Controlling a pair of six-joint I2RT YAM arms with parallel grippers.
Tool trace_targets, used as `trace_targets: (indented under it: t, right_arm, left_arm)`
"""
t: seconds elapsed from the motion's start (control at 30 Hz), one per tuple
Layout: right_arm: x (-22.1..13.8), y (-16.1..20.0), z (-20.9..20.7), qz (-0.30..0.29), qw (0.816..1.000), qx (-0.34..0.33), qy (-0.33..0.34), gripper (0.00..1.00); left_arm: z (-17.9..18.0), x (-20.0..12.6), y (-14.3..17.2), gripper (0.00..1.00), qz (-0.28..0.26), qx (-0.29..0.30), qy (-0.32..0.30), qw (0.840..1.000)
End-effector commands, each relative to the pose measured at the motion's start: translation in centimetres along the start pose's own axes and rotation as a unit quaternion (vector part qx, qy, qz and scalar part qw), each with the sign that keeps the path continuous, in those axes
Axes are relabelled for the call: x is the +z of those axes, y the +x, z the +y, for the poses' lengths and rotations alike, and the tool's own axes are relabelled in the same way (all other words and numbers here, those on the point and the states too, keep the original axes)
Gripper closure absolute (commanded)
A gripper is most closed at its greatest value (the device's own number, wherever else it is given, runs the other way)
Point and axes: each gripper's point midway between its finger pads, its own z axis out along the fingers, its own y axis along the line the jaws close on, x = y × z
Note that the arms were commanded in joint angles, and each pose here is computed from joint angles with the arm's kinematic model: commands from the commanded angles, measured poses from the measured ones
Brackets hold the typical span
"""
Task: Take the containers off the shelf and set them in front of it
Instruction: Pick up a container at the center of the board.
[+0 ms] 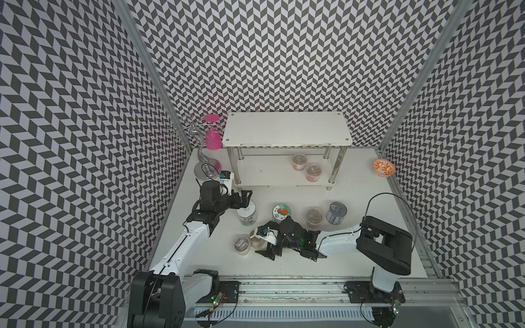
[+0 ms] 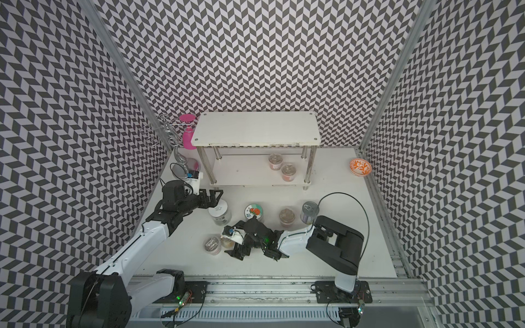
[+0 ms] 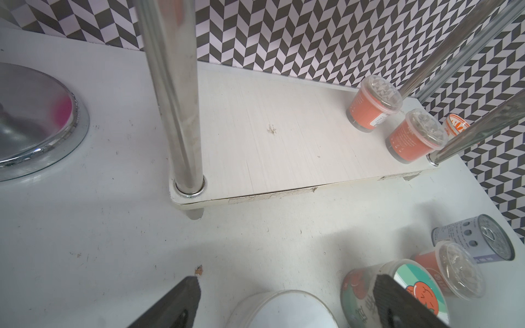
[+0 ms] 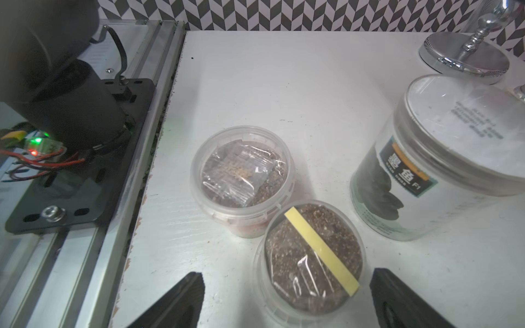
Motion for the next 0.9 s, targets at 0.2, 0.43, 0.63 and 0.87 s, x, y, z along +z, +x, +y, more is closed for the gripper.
trace_targets:
  t: [0.2,0.43,0.63,0.87]
  right_arm:
    - [2.1,-0.5,-1.3,-0.013,0.999,0.032,-0.013,0.22]
    - [0.0,-1.4,-1.8,-0.029,0.998,0.055,-0.02,0.47]
    - [-5.5,-5.3,-2.3,-0.085,0.992,0.088,-0.014,0.52]
    - [-16.5,-11.6,-7.3,-0.232,0.951,0.199,0.033,0.52]
  left_arm:
    - [-0.9,-0.8,-1.1,0.0,-0.019,0.008,0.01,1.0]
    - [-1.5,-1.5,-1.5,0.0,-0.029,0.014,0.021,0.999]
    - [-2.9,-2.5,-2.1,0.0,-0.042,0.04,0.033,0.998]
    - [-8.8,-5.8,-3.5,0.0,-0.122,0.122,0.096,0.98]
